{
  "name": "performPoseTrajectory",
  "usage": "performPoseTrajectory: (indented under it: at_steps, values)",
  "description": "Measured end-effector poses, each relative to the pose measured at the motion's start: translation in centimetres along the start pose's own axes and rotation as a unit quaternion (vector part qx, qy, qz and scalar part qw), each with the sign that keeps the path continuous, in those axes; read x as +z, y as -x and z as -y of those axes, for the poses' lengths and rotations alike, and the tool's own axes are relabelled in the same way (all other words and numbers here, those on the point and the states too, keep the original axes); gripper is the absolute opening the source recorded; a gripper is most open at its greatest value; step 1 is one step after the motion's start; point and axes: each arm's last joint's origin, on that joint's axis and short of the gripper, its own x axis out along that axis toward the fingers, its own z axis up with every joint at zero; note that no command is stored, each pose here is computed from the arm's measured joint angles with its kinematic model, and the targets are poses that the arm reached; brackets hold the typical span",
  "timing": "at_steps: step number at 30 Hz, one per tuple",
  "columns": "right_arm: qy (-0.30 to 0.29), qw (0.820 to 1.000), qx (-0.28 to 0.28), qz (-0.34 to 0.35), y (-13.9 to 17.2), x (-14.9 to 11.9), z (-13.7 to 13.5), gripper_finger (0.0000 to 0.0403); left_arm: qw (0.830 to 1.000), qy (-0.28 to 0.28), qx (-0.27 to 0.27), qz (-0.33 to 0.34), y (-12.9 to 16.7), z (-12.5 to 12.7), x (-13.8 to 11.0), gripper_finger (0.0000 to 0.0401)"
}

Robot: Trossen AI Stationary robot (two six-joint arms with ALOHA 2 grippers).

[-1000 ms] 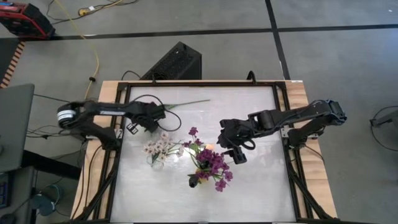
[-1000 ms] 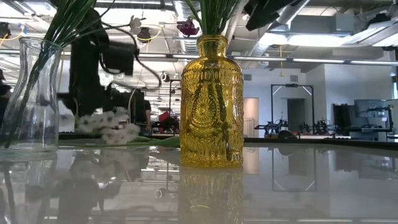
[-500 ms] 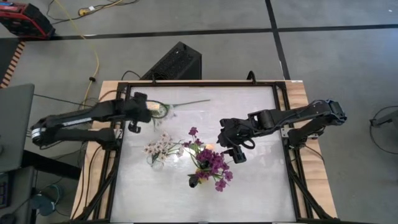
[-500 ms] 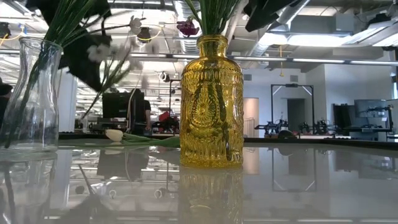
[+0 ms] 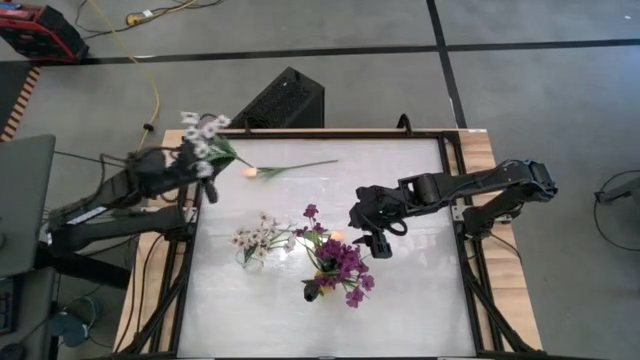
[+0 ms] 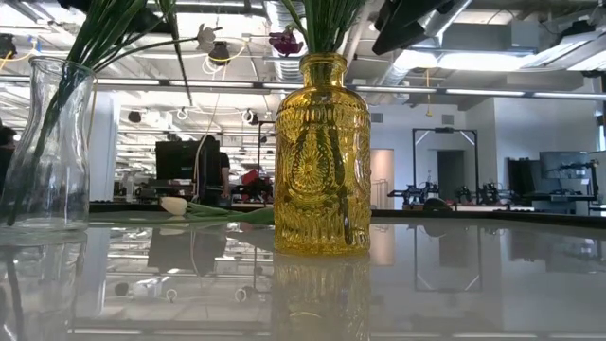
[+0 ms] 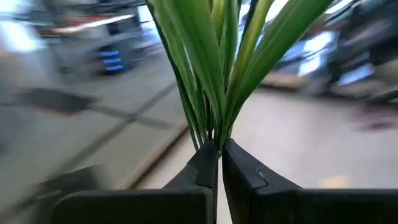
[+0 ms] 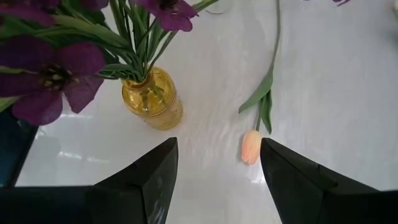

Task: Sort flowers into vase by color
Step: Put the white flowers into the transparent vase

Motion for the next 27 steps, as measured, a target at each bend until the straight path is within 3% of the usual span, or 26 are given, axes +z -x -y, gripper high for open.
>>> performPoseTrajectory:
  at_steps: [4, 8, 13, 16, 23, 25, 27]
  values:
    - [-0.006, 1.0, 0.0, 0.0, 0.0, 0.0, 0.0, 0.0255, 0.982, 0.059, -0.166, 0.073, 1.9, 0.7, 1.1, 0.0]
    - [-0.008, 1.0, -0.001, 0.006, 0.0, 0.1, 0.1, 0.0255, 0.948, 0.11, -0.241, 0.174, 3.7, 0.7, 2.9, 0.0]
    - [-0.026, 1.0, -0.002, 0.011, 0.0, 0.2, 0.2, 0.0255, 0.879, 0.144, -0.397, 0.221, 4.6, 1.3, 4.7, 0.0]
    - [-0.026, 1.0, -0.002, 0.012, 0.0, 0.2, 0.2, 0.0255, 0.844, 0.153, -0.463, 0.222, 4.5, 1.7, 5.4, 0.0]
    - [-0.042, 0.999, -0.003, 0.013, 0.0, 0.3, 0.4, 0.0255, 0.769, 0.119, -0.599, 0.189, 3.8, 3.8, 5.6, 0.0]
    - [-0.042, 0.999, -0.003, 0.013, 0.0, 0.2, 0.4, 0.0255, 0.755, 0.111, -0.627, 0.154, 3.6, 4.5, 5.0, 0.0]
    - [-0.042, 0.999, -0.004, 0.013, 0.0, 0.3, 0.4, 0.0255, 0.755, 0.1, -0.636, 0.121, 3.4, 5.0, 4.2, 0.0]
